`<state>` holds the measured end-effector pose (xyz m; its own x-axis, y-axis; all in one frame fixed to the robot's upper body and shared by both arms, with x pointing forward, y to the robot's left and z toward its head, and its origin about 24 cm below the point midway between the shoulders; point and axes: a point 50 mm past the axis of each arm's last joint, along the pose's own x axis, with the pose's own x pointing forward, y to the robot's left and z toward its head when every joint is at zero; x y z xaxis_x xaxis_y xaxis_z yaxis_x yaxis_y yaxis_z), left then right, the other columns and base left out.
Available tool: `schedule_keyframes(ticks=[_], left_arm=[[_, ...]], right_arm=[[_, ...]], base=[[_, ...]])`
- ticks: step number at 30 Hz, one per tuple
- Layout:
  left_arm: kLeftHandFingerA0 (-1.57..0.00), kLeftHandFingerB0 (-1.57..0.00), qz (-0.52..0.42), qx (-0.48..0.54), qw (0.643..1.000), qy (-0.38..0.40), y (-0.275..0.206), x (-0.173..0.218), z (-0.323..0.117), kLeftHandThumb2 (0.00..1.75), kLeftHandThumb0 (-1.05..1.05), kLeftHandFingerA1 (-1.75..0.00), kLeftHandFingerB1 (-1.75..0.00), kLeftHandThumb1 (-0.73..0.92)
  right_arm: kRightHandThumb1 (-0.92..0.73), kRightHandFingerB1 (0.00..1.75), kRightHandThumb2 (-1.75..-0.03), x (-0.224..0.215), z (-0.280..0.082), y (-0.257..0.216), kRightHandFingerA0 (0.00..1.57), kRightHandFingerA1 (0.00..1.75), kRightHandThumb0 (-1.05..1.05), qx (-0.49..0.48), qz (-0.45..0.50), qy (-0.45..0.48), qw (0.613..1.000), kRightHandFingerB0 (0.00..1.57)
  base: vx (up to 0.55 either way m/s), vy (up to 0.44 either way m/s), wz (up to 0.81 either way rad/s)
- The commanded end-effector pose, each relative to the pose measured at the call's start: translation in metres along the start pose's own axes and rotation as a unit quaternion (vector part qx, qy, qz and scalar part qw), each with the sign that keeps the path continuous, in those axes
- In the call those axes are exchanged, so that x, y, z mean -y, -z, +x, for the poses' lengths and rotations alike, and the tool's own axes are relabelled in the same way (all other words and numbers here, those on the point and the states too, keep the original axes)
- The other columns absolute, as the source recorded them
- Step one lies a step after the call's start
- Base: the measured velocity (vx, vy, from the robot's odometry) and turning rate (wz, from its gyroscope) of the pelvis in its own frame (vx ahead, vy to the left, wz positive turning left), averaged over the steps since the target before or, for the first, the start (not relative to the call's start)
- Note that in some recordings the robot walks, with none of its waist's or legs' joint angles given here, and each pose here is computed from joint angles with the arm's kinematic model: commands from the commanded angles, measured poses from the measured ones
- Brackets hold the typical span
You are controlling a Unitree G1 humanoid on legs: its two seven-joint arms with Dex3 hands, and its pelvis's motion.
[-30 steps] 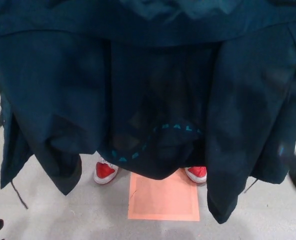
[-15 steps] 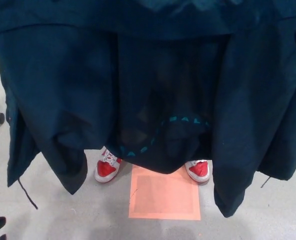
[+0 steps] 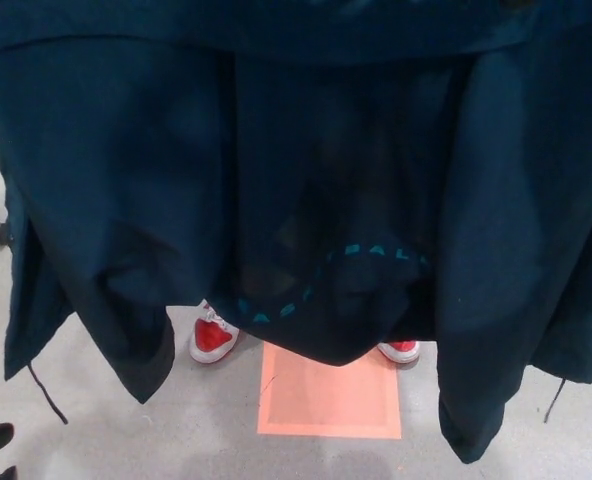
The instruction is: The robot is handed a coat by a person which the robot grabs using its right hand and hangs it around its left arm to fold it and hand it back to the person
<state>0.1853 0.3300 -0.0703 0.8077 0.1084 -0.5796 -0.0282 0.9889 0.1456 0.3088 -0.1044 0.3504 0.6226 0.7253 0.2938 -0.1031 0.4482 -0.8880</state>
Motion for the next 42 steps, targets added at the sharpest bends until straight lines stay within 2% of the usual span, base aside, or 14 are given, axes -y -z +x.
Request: schedule_keyframes(ticks=[1, 21, 26, 27, 29, 30, 31, 32, 37, 38, 39, 40, 41, 42], left_arm=[[0.00, 0.00, 0.000, 0.018, 1.000, -0.006, 0.000, -0.008, -0.005, 1.14, -0.33, -0.48, -0.47, 0.62], [0.00, 0.00, 0.008, 0.013, 1.000, -0.005, 0.005, -0.007, -0.009, 1.17, -0.32, -0.48, -0.48, 0.66], [0.00, 0.00, 0.010, 0.015, 1.000, -0.001, 0.005, -0.008, -0.010, 1.15, -0.33, -0.48, -0.48, 0.64], [0.00, 0.00, 0.010, 0.015, 1.000, -0.001, 0.005, -0.008, -0.010, 1.15, -0.33, -0.48, -0.48, 0.63], [0.00, 0.00, 0.014, 0.021, 1.000, 0.001, 0.003, -0.008, -0.010, 1.16, -0.32, -0.48, -0.48, 0.64], [0.00, 0.00, 0.013, 0.023, 1.000, 0.000, 0.003, -0.008, -0.010, 1.16, -0.32, -0.48, -0.48, 0.65], [-0.07, -0.01, 0.013, 0.023, 1.000, 0.001, 0.003, -0.008, -0.009, 1.03, -0.64, -0.45, -0.40, 0.72], [0.00, 0.00, 0.009, 0.022, 1.000, 0.001, 0.003, -0.008, -0.009, 1.14, -0.33, -0.48, -0.48, 0.62], [0.00, 0.00, 0.003, 0.035, 0.999, -0.001, 0.001, -0.007, -0.009, 1.15, -0.32, -0.48, -0.47, 0.64], [0.00, 0.00, 0.007, 0.031, 0.999, -0.001, 0.001, -0.007, -0.009, 1.14, -0.33, -0.48, -0.47, 0.61], [0.00, 0.00, 0.009, 0.032, 0.999, -0.001, 0.001, -0.008, -0.009, 1.14, -0.33, -0.48, -0.47, 0.61], [0.00, 0.00, 0.013, 0.032, 0.999, 0.001, 0.000, -0.008, -0.009, 1.14, -0.33, -0.48, -0.47, 0.62], [0.00, 0.00, 0.017, 0.032, 0.999, 0.003, 0.000, -0.008, -0.009, 1.14, -0.33, -0.48, -0.47, 0.61], [0.00, 0.00, 0.019, 0.033, 0.999, 0.005, -0.001, -0.007, -0.009, 1.14, -0.33, -0.48, -0.47, 0.61]], right_arm=[[-0.63, 0.12, -1.01, -0.022, 0.029, 0.047, 0.00, 0.14, -0.88, -0.181, 0.002, -0.211, 0.961, 0.00], [-0.58, 0.00, -0.93, -0.043, 0.047, 0.064, 0.00, 0.02, -0.95, -0.279, 0.140, -0.437, 0.843, 0.00], [-0.60, 0.13, -0.98, -0.045, 0.055, 0.062, 0.00, 0.11, -0.91, -0.295, 0.002, -0.457, 0.839, 0.01], [-0.77, 0.26, -0.63, -0.046, 0.057, 0.060, 0.01, 0.24, -0.86, -0.294, -0.039, -0.464, 0.835, 0.07], [-0.76, 0.28, -0.64, -0.048, 0.062, 0.057, 0.09, 0.27, -0.87, -0.294, -0.136, -0.469, 0.822, 0.15], [-0.29, 0.45, -0.95, -0.049, 0.065, 0.058, 0.00, 0.48, -0.39, -0.314, -0.151, -0.456, 0.819, 0.00], [-0.71, 0.30, -0.63, -0.049, 0.067, 0.058, 0.22, 0.31, -0.87, -0.323, -0.174, -0.451, 0.814, 0.24], [-0.68, 0.30, -0.61, -0.050, 0.069, 0.059, 0.25, 0.34, -0.81, -0.331, -0.188, -0.444, 0.811, 0.24], [-0.65, 0.30, -0.61, -0.059, 0.075, 0.065, 0.23, 0.33, -0.82, -0.353, -0.224, -0.424, 0.803, 0.27], [-0.58, 0.44, -0.96, -0.060, 0.078, 0.069, 0.95, 0.59, -0.99, -0.349, -0.248, -0.376, 0.822, 0.46], [-0.58, 0.44, -0.96, -0.061, 0.078, 0.070, 0.95, 0.59, -0.99, -0.345, -0.258, -0.354, 0.830, 0.46], [-0.74, 0.44, -0.64, -0.065, 0.078, 0.074, 1.16, 0.55, -0.82, -0.325, -0.287, -0.314, 0.845, 0.82], [-0.86, 0.50, -0.66, -0.067, 0.078, 0.076, 1.14, 0.70, -0.72, -0.309, -0.306, -0.289, 0.853, 0.93], [-0.89, 0.50, -0.68, -0.069, 0.077, 0.077, 1.15, 0.85, -0.69, -0.295, -0.316, -0.273, 0.860, 0.86]], base=[[0.00, 0.000, 0.00], [0.00, 0.000, 0.00], [0.00, 0.000, 0.00], [0.00, 0.000, 0.00], [0.00, 0.000, 0.00], [0.00, 0.000, 0.00], [0.00, 0.000, 0.00], [0.00, 0.000, 0.00], [0.00, 0.000, 0.00], [0.00, 0.000, 0.00], [0.00, 0.000, 0.00], [0.00, 0.000, 0.00], [0.00, 0.000, 0.00], [0.00, 0.000, 0.00]])
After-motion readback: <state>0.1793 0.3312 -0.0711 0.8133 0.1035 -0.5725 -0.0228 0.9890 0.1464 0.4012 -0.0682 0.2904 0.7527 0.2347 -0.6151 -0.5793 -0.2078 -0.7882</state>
